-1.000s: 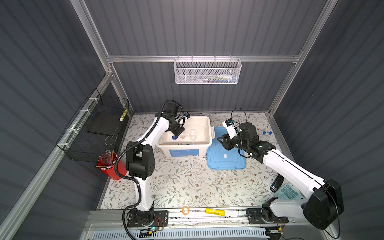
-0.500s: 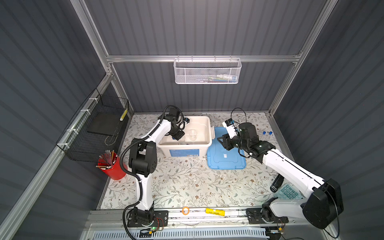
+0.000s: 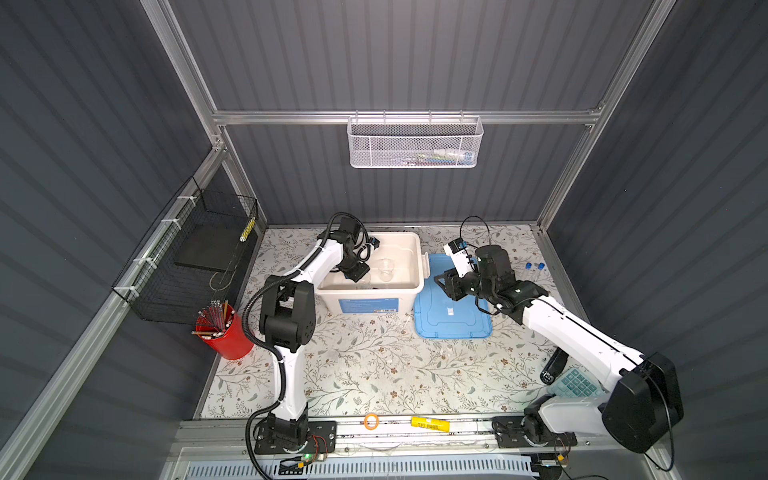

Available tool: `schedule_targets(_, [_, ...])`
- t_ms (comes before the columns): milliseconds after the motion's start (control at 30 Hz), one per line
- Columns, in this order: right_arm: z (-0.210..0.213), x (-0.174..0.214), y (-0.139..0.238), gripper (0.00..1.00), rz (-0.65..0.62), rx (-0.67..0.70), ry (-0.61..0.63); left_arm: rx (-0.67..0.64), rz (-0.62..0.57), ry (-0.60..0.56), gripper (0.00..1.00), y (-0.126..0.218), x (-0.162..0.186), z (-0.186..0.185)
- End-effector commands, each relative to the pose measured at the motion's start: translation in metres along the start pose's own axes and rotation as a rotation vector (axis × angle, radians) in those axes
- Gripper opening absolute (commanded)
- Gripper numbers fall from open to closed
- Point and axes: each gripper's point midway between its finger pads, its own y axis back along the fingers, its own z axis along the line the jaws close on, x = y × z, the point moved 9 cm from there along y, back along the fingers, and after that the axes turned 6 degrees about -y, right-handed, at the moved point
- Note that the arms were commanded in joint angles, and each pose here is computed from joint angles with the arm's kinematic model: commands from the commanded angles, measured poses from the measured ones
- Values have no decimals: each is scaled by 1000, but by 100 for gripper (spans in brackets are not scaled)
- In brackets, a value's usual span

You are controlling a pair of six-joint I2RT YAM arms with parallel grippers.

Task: Organize the chemistry lab equipment
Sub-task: 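Lower the measuring cup into the bin and open the left gripper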

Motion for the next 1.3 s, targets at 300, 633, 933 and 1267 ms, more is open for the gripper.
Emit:
schedule_targets(300, [-3,-1,-2,43,-9,-5,-7,12,40,-3,0,-11,1,-5])
schedule_targets(633, [-4,-1,-1,43,-10,-3,-9,-1,-5,-4,0,-2,-8,-2])
schedule_targets(933, [-3,-1,-1,43,-14,-11,-11,-1,-34,-15,21,13,-11,-4])
schedule_targets(1267, [-3,-1,1,43,-14,-6,-11,-11,-52,-23,34,25,-14,-4])
